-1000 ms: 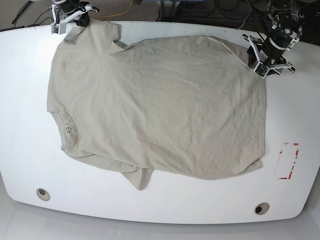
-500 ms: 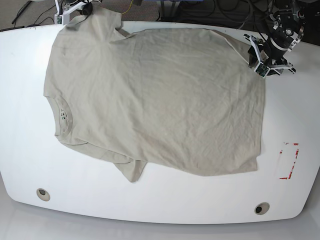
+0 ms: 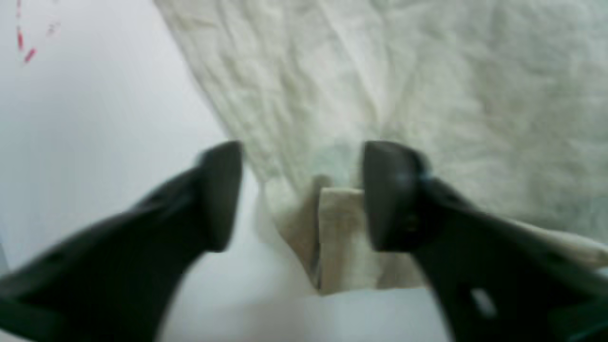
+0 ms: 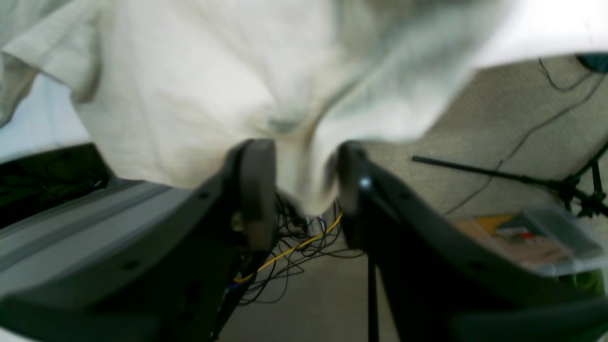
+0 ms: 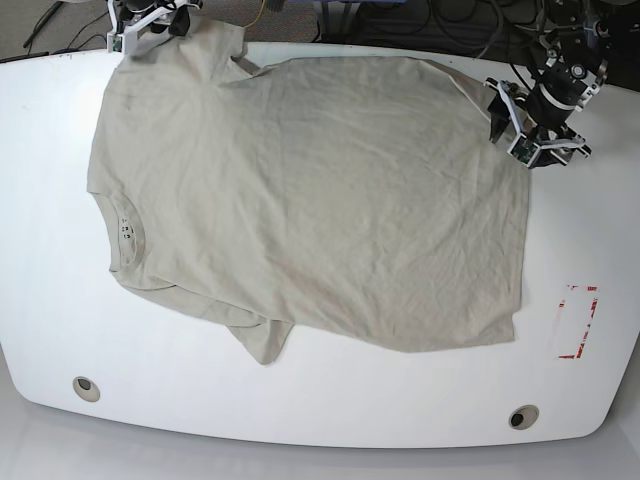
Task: Layout the t-shirt on the table in an organized manner, then fold the t-shirt properly
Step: 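Reposition the left gripper along the shirt edge and regrasp it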
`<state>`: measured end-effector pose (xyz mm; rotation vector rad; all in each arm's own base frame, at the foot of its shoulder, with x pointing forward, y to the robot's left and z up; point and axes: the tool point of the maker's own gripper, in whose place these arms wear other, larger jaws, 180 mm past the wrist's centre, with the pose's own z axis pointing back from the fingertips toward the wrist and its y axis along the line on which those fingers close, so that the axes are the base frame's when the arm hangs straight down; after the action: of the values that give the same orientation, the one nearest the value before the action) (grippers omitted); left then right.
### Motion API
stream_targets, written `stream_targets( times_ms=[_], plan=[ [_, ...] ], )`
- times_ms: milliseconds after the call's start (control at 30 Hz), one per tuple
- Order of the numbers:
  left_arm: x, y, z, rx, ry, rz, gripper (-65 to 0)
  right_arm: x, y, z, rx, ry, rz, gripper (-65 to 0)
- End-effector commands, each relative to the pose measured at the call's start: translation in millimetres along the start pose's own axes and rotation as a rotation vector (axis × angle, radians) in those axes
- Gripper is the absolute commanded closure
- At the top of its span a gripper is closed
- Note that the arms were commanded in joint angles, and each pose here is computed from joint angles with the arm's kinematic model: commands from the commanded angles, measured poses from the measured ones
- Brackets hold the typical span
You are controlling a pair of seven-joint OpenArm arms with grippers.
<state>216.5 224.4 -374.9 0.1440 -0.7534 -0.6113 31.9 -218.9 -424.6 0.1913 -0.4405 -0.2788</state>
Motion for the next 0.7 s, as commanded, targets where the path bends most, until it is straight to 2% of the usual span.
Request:
stream_targets(
  times_ms=[0, 133, 200, 333, 500, 667],
  plan=[
    [18.8, 12.4, 2.4, 0.033, -0.065, -0.004, -49.6, 4.7, -1.0, 4.8, -0.004, -0.021, 0.014, -23.3],
    [22.8, 7.7, 1.2, 0.024, -0.084, 0.023, -57.9, 8.2, -0.1, 3.4, -0.002, -0.029, 0.015, -23.3],
    [24.8, 5.0, 1.3, 0.013, -0.096, 0.039, -58.8, 9.5, -0.3, 3.1, -0.002, -0.031, 0.017, -23.3],
    [27.1, -2.4, 4.6, -0.028, -0.133, 0.094, -57.7, 9.5, -0.3, 3.1, -0.002, -0.031, 0.017, -23.3],
    [11.1, 1.5, 12.1, -0.032, -0.099, 0.165, -56.6, 9.5, 0.1, 2.8, -0.001, -0.031, 0.018, -23.3],
    [0.7, 7.5, 15.0, -0.011, -0.067, 0.184, -53.6, 12.7, 1.1, 0.8, 0.003, -0.039, 0.017, -23.3]
  ],
)
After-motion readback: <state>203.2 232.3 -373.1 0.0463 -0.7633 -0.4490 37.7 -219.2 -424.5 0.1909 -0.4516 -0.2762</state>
